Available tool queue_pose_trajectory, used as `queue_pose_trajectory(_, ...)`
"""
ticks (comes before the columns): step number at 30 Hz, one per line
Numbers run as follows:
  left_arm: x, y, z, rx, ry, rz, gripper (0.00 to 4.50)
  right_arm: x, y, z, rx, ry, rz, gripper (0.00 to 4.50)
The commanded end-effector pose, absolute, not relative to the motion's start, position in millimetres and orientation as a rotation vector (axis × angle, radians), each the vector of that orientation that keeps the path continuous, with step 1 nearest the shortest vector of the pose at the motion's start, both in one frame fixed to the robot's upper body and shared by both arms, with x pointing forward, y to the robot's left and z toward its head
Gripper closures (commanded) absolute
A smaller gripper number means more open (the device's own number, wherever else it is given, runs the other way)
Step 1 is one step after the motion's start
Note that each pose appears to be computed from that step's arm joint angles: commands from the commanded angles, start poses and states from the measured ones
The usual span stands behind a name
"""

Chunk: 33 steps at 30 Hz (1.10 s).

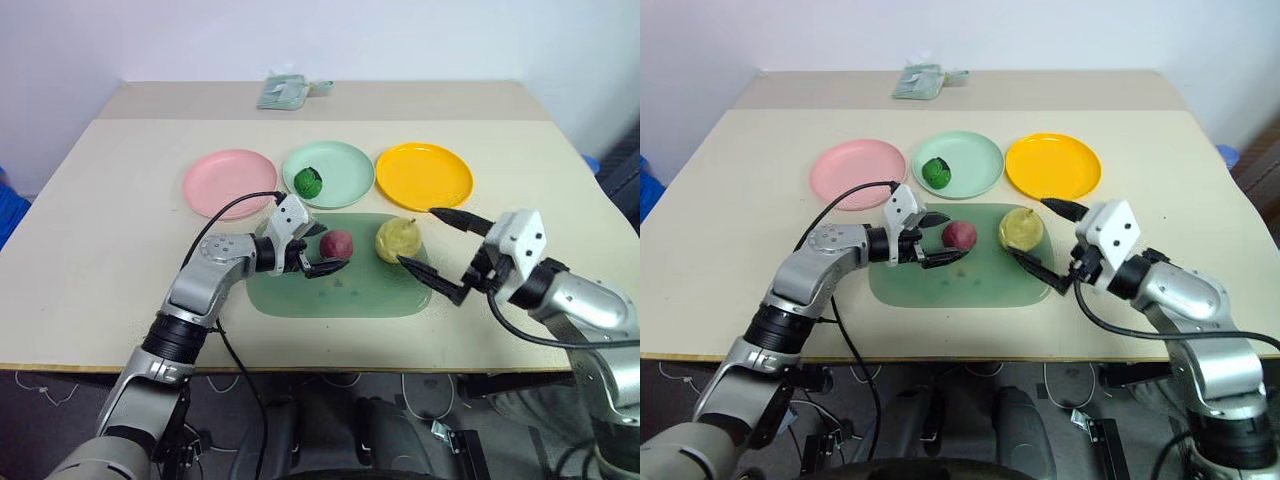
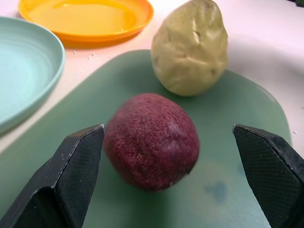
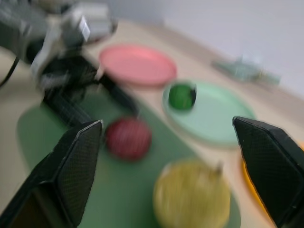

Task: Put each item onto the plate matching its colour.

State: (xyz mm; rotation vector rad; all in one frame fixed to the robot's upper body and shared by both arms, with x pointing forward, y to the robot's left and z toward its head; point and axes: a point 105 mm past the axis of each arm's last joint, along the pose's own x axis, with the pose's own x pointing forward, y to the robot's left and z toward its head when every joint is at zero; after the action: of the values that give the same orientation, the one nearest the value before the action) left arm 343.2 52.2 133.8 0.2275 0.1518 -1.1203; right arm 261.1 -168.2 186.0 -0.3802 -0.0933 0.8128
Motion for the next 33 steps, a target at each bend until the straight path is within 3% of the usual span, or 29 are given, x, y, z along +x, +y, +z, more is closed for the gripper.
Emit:
queue_pose_trajectory(1, 343.0, 48.7, 142.1, 0.251, 0.11, -1.132, 0.08, 247.8, -177.7, 197.0, -0.424, -0.113, 0.8, 0.0)
queue_pose_trajectory(11, 345.2, 51.3, 137.8, 0.257, 0.128, -1.12, 0.08, 227.1, -200.5, 196.4, -0.414, -0.06, 0.756, 0.0)
queue_pose_trajectory(15, 347.1, 52.4, 138.3, 0.264, 0.124, -1.1, 1.28, 228.2, -197.0, 198.8, -0.403, -0.073, 0.771, 0.0)
queue_pose_trajectory(23, 351.6, 58.8, 147.3, 0.223, 0.082, -1.031, 1.28, 228.8, -191.8, 197.9, -0.392, -0.084, 0.796, 0.0)
queue_pose_trajectory(25, 360.5, 69.0, 161.5, 0.14, 0.034, -0.939, 1.28, 229.1, -190.1, 198.0, -0.393, -0.088, 0.804, 0.0)
queue_pose_trajectory(29, 399.4, 120.0, 192.8, -0.064, -0.052, -0.559, 1.28, 232.1, -187.7, 198.4, -0.392, -0.095, 0.817, 0.0)
queue_pose_trajectory(33, 417.3, 159.4, 198.7, -0.147, -0.073, -0.328, 1.28, 235.6, -185.3, 198.5, -0.388, -0.102, 0.825, 0.0)
